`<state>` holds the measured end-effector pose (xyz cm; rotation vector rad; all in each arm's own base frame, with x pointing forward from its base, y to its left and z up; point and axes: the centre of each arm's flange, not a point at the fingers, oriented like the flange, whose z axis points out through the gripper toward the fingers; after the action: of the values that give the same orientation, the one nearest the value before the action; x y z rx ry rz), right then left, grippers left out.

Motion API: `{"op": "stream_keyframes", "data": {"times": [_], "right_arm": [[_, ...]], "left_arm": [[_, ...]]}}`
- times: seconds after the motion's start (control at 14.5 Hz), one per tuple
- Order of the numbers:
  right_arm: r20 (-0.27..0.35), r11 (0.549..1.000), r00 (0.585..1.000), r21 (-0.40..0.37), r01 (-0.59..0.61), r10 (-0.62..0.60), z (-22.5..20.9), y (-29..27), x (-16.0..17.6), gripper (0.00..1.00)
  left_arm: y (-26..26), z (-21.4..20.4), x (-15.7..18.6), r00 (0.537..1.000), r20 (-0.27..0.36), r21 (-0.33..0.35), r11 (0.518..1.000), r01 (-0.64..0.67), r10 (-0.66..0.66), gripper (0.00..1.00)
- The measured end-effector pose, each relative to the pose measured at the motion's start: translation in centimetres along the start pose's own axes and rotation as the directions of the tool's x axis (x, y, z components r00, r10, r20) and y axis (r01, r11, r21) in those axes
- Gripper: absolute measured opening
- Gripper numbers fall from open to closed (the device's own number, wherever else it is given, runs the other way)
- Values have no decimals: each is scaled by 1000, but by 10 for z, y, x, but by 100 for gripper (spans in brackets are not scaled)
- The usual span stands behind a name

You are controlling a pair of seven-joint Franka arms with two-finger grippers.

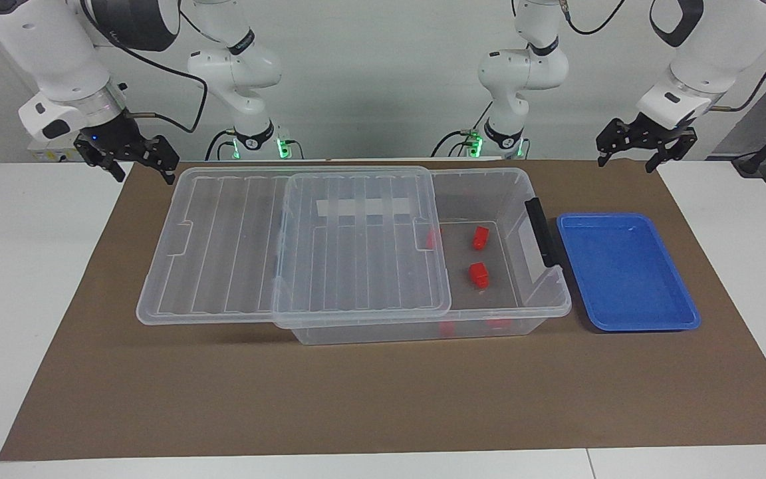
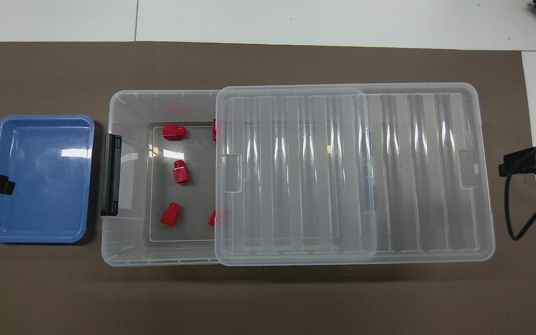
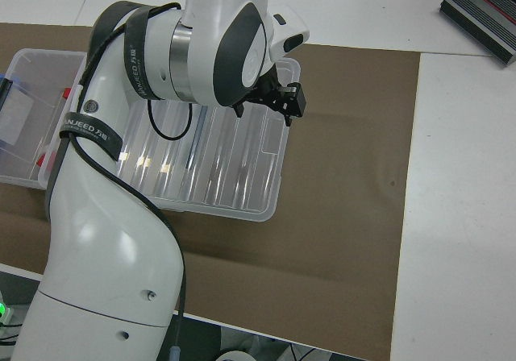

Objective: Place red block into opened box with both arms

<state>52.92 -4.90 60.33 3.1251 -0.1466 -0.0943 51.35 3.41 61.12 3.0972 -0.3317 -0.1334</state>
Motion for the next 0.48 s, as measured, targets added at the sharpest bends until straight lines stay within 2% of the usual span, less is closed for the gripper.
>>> {"op": "stream_keyframes", "data": {"times": [0.48], "right_arm": [[0, 1000, 1000, 0, 1, -1, 0, 0, 0, 100]], "left_arm": [[-19, -1, -6, 992, -5, -6, 992, -130, 130, 100]]}}
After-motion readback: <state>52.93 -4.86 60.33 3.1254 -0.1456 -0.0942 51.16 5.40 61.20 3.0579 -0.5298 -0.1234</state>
